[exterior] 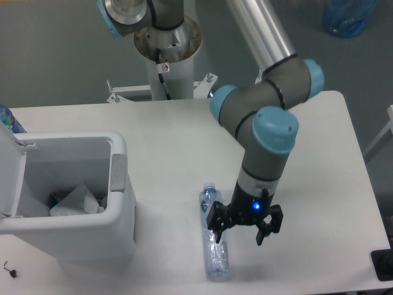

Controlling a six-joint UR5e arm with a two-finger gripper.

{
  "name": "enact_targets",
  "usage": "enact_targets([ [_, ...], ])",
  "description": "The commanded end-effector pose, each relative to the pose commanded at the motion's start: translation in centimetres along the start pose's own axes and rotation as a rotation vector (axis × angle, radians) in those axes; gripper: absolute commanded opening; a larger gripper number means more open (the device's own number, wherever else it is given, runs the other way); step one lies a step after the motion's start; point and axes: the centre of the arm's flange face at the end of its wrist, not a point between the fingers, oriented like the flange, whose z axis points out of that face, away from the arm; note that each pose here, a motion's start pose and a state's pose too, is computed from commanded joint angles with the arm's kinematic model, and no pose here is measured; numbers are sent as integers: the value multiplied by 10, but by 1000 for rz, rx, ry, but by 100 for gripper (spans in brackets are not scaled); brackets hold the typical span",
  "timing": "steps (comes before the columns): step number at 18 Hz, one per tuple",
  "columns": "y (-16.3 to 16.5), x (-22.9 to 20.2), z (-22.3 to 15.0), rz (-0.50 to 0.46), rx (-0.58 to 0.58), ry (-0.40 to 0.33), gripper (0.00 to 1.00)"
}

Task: Place the trash in the trash can
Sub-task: 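Move the open gripper over the clear water bottle, then lower onto the bottle's cap end and close the gripper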

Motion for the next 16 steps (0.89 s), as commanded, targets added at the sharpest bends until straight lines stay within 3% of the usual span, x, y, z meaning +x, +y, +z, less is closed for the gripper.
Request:
enact_targets([
  [8, 0, 5, 53, 20, -74, -36, 100],
  [11, 4, 10, 73, 33, -121, -80, 100],
  [16, 7, 17, 84, 42, -138, -83, 100],
])
